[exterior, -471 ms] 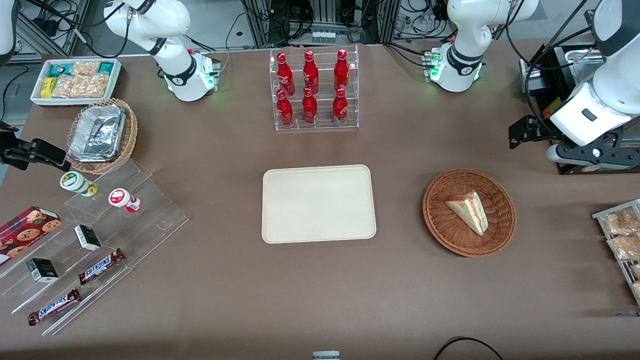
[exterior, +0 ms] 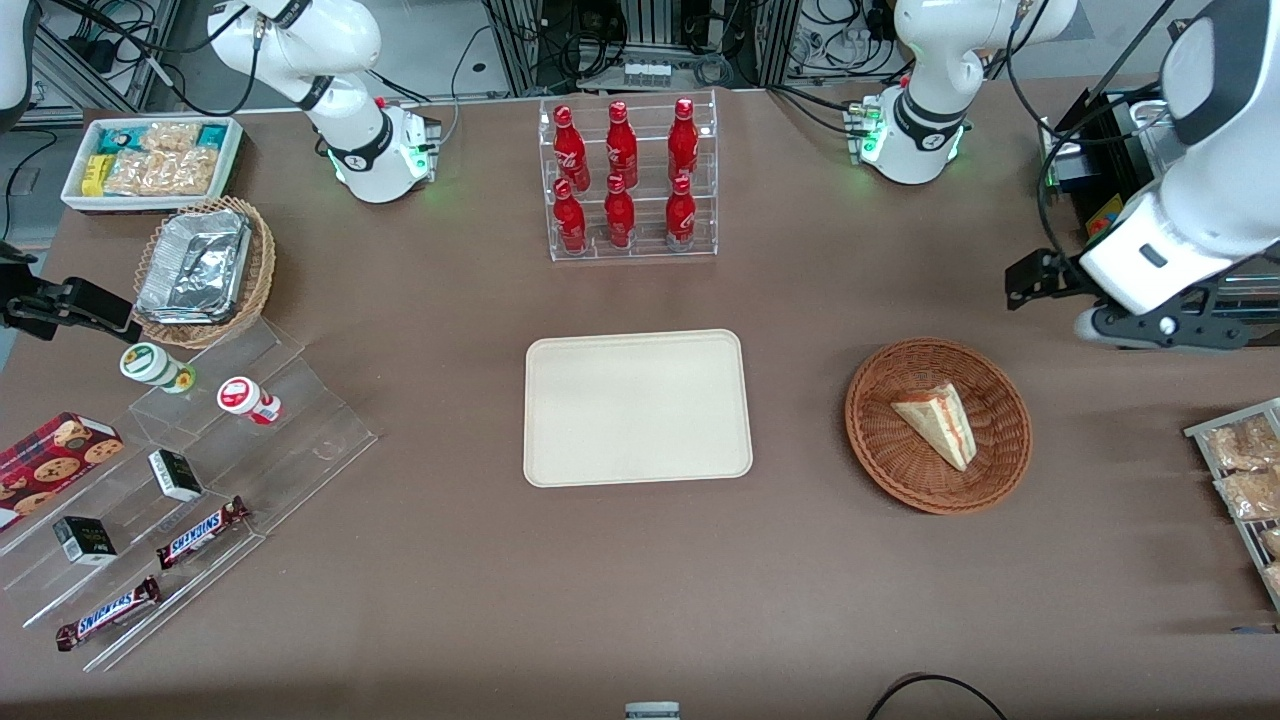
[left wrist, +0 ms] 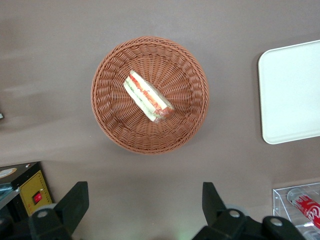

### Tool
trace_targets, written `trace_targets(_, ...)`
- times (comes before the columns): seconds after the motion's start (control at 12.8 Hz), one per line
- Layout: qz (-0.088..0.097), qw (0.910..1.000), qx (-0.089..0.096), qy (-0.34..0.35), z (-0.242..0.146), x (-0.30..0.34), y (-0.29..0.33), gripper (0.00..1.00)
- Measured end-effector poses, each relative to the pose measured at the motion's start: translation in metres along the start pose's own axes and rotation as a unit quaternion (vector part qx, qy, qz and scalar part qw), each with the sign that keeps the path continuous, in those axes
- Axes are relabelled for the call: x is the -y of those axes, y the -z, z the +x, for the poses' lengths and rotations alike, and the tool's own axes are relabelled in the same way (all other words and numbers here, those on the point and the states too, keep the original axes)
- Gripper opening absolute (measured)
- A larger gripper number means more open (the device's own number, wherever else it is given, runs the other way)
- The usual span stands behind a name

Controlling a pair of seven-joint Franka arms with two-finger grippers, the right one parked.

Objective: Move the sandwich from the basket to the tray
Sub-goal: 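Move the left gripper over the wrapped sandwich in the wicker basket, then lower the left gripper and close it on the sandwich's crust edge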

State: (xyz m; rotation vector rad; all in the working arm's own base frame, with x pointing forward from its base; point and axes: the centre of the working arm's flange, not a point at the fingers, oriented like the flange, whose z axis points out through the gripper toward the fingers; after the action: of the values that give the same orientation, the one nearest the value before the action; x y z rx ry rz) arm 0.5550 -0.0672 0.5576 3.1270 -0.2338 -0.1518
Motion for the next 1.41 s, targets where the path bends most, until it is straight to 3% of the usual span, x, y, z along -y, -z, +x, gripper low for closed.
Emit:
trace_targets(0.31,0.0,1.0,-0.002,0.001,0.008,0.001,-0.062,1.0)
trace_targets(1.02,-0.005,0.9974,-0.045,0.055,0.01,0.004,-0.203,1.0)
trace_targets(1.25,-0.01,0.989,-0.048,0.139,0.011,0.004,-0.223,1.0)
trace_targets(1.41,-0.016,0.9735,-0.053,0.222,0.014,0.004,-0.228,1.0)
